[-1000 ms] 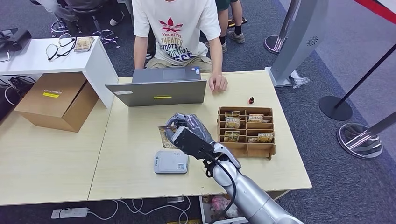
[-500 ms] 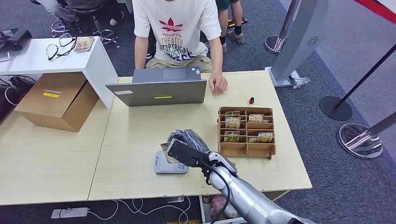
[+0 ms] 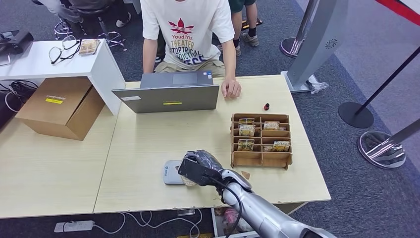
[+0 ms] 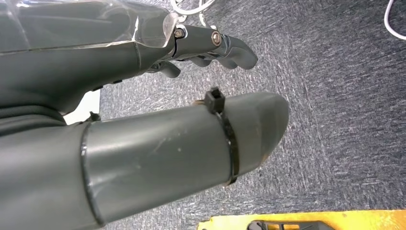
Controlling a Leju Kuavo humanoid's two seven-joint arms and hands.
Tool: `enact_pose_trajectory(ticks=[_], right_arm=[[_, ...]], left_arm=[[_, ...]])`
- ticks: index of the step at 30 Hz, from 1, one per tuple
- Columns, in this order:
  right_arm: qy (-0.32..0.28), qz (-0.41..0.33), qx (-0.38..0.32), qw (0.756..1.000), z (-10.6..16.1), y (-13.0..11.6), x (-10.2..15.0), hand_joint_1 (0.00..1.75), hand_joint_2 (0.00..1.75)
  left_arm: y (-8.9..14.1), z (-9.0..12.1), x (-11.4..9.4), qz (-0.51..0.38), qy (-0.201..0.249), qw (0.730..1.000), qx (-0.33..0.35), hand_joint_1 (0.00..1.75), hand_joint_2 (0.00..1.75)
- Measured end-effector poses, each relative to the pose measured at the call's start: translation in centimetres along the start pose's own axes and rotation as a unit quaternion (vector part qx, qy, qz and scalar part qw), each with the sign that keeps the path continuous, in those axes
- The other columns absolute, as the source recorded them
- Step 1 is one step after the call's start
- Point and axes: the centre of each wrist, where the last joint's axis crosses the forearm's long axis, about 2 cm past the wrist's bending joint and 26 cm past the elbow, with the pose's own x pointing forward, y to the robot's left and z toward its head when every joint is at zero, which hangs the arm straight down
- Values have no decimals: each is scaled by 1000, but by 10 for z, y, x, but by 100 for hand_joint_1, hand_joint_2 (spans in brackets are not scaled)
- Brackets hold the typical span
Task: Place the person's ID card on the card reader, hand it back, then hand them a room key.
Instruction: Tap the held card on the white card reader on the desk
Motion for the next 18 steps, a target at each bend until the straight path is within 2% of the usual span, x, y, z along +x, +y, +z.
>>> enact_pose_trajectory(ticks=[18], right_arm=[[63, -5, -9, 998, 4, -15, -21, 175, 175]], left_arm=[[1, -1, 4, -13, -3, 1000, -3, 0, 0]])
